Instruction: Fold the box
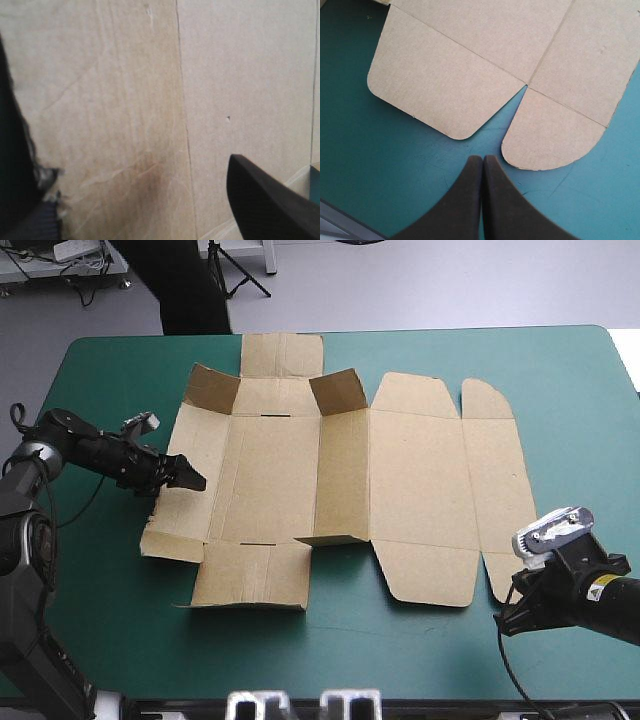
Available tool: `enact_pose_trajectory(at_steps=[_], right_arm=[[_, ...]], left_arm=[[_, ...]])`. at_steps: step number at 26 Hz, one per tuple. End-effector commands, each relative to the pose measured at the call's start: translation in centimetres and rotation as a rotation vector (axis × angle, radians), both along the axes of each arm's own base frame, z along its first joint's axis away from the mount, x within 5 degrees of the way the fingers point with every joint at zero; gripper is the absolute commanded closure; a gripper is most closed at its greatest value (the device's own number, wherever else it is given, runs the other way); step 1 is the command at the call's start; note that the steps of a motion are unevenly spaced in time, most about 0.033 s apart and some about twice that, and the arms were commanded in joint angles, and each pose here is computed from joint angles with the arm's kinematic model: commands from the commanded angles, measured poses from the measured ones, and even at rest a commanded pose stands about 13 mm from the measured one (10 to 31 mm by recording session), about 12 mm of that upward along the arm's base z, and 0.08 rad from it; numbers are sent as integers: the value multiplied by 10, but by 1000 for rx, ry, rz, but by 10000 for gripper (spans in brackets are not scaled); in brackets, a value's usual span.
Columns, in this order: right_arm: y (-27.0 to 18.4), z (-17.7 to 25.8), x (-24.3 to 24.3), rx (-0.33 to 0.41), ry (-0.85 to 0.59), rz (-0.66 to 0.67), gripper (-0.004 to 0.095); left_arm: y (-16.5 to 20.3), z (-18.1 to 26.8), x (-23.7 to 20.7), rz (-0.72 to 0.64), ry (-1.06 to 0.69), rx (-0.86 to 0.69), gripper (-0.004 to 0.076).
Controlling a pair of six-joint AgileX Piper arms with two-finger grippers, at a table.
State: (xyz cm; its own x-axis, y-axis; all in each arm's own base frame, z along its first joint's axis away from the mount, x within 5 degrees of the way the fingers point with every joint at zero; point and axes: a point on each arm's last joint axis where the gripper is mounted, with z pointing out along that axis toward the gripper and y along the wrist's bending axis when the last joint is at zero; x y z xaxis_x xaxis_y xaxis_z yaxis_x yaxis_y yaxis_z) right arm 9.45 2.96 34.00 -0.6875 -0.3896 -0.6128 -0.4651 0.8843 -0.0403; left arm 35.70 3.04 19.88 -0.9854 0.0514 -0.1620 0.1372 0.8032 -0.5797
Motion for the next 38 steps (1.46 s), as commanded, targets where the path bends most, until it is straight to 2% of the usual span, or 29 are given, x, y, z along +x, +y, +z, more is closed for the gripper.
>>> enact_pose_trajectory(at_steps=[1, 2, 5, 9, 10, 13, 16, 21, 23, 26, 30, 38], right_arm=[[2, 9, 2, 33, -59, 1, 926], [2, 9, 2, 33, -59, 1, 926], [2, 9, 2, 33, -59, 1, 926], [2, 9, 2, 33, -59, 1, 926], [2, 9, 2, 33, -59, 1, 926], [2, 9, 2, 35, -58, 2, 926], [2, 10, 2, 36, -64, 1, 926], [3, 15, 6, 46, -135, -2, 926], [3, 19, 8, 50, -166, -5, 926], [2, 29, 10, 62, -233, -15, 926], [2, 48, 16, 62, -307, -23, 926], [3, 95, 40, 50, -396, -29, 926]], left_arm=[[-22, 3, -8, -94, 80, -47, 218], [-25, 3, -8, -101, 80, -46, 246], [-31, 3, -8, -120, 80, -46, 396], [-33, 3, -8, -132, 73, -45, 680], [-33, 4, -8, -153, 56, -46, 726], [-36, 15, -8, -203, -43, -83, 727], [-44, 49, -19, -325, -206, -25, 730], [-76, 131, -49, -671, -574, 235, 730], [-90, 154, -56, -759, -713, 326, 730], [-109, 186, -61, -796, -909, 481, 730], [-133, 214, -70, -845, -1124, 607, 730], [-175, 245, -85, -933, -1473, 913, 732]])
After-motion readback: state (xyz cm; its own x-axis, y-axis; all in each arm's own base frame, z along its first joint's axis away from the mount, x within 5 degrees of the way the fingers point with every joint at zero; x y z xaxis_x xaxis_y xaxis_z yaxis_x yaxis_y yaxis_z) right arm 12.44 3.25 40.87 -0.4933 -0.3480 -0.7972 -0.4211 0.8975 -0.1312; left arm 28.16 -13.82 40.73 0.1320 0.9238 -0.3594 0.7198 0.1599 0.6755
